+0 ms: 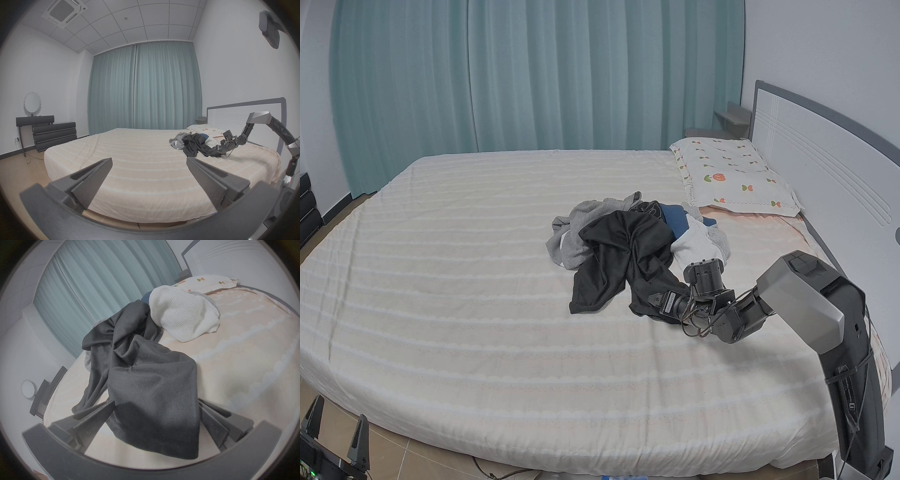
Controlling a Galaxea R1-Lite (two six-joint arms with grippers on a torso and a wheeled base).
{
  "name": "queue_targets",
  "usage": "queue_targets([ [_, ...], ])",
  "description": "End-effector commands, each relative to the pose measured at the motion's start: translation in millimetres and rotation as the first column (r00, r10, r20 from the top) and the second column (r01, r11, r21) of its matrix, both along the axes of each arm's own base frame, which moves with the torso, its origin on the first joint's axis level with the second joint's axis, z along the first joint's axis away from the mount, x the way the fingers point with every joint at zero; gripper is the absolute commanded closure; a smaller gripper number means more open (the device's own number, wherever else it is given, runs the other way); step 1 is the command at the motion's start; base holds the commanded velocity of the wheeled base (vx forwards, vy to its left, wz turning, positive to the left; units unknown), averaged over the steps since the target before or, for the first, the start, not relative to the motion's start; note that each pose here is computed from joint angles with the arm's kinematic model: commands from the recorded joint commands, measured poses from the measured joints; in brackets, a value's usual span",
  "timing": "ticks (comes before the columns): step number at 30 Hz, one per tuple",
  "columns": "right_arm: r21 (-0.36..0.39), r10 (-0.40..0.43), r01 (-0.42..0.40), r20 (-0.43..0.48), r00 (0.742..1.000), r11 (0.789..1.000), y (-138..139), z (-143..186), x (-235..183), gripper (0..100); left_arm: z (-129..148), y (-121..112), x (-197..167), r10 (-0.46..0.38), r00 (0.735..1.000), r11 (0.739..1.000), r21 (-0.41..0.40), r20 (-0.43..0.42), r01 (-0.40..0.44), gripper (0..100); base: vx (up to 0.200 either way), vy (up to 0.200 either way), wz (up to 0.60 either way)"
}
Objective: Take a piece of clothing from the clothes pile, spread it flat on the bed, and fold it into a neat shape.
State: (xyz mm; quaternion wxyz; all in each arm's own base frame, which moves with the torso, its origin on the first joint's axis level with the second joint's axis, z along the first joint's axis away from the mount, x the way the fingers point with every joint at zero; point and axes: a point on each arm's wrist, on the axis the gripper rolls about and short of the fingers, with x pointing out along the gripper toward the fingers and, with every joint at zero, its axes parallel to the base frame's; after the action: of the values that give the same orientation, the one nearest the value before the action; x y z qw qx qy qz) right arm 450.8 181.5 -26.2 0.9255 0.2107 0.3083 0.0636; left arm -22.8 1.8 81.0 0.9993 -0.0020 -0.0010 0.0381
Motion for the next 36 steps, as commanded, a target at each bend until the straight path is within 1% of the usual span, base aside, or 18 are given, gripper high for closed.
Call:
queue_targets([
  [1,-0.001,0.004,-0.004,-0.003,1.0,1.0,3,-8,3,0,-5,0,0,0.001,1.0,1.0,-0.001,0.001,-0.001,0,0.0,0.0,0.0],
  [3,0.002,0.002,-0.002,0.004,1.0,1.0,3,-7,5,0,-5,0,0,0.001,1.0,1.0,-0.001,0.001,-0.001,0,0.0,0.0,0.0],
  [4,0.005,0.001,-0.001,0.007,1.0,1.0,3,-6,5,100,-5,0,0,0.001,1.0,1.0,-0.001,0.001,-0.001,0,0.0,0.0,0.0],
  [9,0.022,-0.005,0.005,0.011,1.0,1.0,4,2,2,100,-5,0,0,0.001,1.0,1.0,-0.001,0.001,-0.001,0,0.0,0.0,0.0],
  [12,0.055,-0.023,0.023,0.001,1.0,0.998,2,11,-3,100,-5,0,0,0.001,1.0,1.0,-0.001,0.001,-0.001,0,0.0,0.0,0.0],
  [15,0.104,-0.055,0.056,-0.012,0.998,0.993,-2,24,-10,100,-5,0,0,0.001,1.0,1.0,-0.001,0.001,-0.001,0,0.0,0.0,0.0],
  [17,0.149,-0.075,0.077,-0.022,0.997,0.986,-7,36,-18,100,-5,0,0,0.001,1.0,1.0,-0.001,0.001,-0.001,0,0.0,0.0,0.0],
  [18,0.157,-0.077,0.08,-0.024,0.997,0.984,-7,39,-20,100,-5,0,0,0.001,1.0,1.0,-0.001,0.001,-0.001,0,0.0,0.0,0.0],
  [19,0.201,-0.095,0.1,-0.037,0.995,0.974,-12,54,-30,100,-5,0,0,0.001,1.0,1.0,-0.001,0.001,-0.001,0,0.0,0.0,0.0],
  [20,0.222,-0.099,0.107,-0.048,0.994,0.969,-15,61,-37,100,-5,0,0,0.001,1.0,1.0,-0.001,0.001,-0.001,0,0.0,0.0,0.0],
  [22,0.263,-0.086,0.102,-0.07,0.994,0.959,-20,79,-57,100,-5,0,0,0.001,1.0,1.0,-0.001,0.001,-0.001,0,0.0,0.0,0.0],
  [25,0.323,-0.042,0.07,-0.094,0.995,0.944,-24,105,-95,100,-5,0,0,0.001,1.0,1.0,-0.001,0.001,-0.001,0,0.0,0.0,0.0],
  [26,0.326,-0.038,0.066,-0.093,0.995,0.943,-24,106,-97,100,-5,0,0,0.001,1.0,1.0,-0.001,0.001,-0.001,0,0.0,0.0,0.0],
  [27,0.354,-0.019,0.047,-0.083,0.996,0.934,-22,118,-120,100,-5,0,0,0.001,1.0,1.0,-0.001,0.001,-0.001,0,0.0,0.0,0.0],
  [31,0.382,0.019,-0.016,-0.004,1.0,0.924,-17,134,-163,100,-5,0,0,0.001,1.0,1.0,-0.001,0.001,-0.001,0,0.0,0.0,0.0],
  [32,0.39,0.022,-0.035,0.039,0.999,0.92,-17,142,-175,100,-5,0,0,0.001,1.0,1.0,-0.001,0.001,-0.001,0,0.0,0.0,0.0],
  [36,0.392,0.024,-0.061,0.098,0.995,0.918,-19,160,-198,100,-5,0,0,0.001,1.0,1.0,-0.004,0.003,-0.001,0,0.0,0.0,0.0],
])
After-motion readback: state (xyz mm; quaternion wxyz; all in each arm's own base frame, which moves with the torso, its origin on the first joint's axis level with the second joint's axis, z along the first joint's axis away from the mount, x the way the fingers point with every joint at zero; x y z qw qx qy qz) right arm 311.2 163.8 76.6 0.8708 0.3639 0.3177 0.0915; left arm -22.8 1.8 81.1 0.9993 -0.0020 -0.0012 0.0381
